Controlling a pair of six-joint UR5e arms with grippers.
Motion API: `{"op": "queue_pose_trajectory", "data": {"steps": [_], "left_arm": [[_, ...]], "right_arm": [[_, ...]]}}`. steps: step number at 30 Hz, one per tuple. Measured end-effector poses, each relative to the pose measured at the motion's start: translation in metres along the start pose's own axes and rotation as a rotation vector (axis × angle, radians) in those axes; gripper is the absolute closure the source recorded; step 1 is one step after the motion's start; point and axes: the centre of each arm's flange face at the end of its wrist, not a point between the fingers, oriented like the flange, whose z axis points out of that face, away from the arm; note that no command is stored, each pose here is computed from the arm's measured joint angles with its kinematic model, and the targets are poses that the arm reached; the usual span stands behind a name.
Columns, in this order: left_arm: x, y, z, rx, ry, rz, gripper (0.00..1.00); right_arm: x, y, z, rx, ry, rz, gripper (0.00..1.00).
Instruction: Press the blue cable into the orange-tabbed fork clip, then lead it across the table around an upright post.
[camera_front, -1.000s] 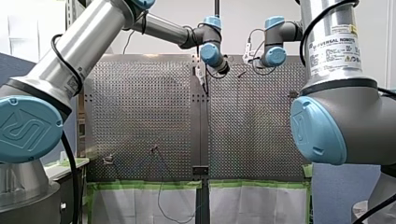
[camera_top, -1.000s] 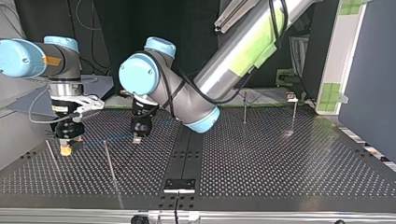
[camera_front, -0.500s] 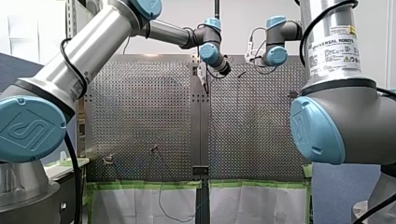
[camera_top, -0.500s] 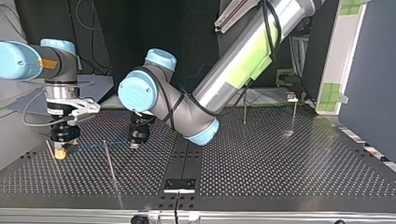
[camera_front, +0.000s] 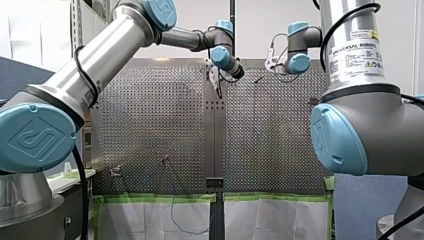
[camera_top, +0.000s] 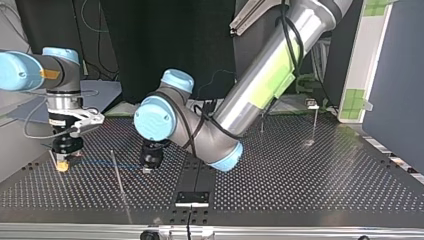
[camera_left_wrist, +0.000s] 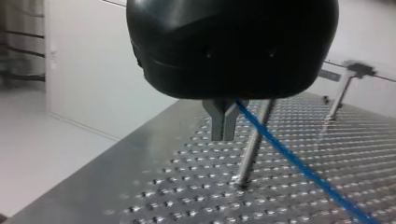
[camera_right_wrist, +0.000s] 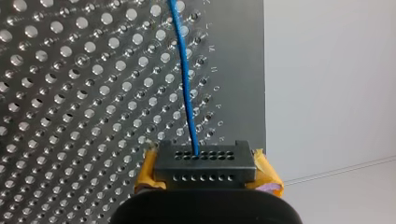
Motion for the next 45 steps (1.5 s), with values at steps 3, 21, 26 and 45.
{"op": "queue_pose_trajectory", "data": {"steps": [3,21,26,45], "left_arm": [[0.001,0.002,0.009,0.007,-0.004,-0.01,1.0],[0.008,0.013,0.04,0.047,-0.045,-0.034,1.0],[0.02,0.021,0.044,0.046,-0.039,-0.035,1.0],[0.052,0.043,0.057,0.036,0.004,-0.029,1.0]], "right_arm": [[-0.002,0.005,0.002,-0.005,0.0,0.003,1.0],[-0.034,0.03,0.012,-0.042,-0.038,0.003,1.0],[-0.046,0.034,0.014,-0.047,-0.058,0.004,1.0],[-0.11,0.047,0.004,-0.074,-0.169,-0.008,1.0]]}}
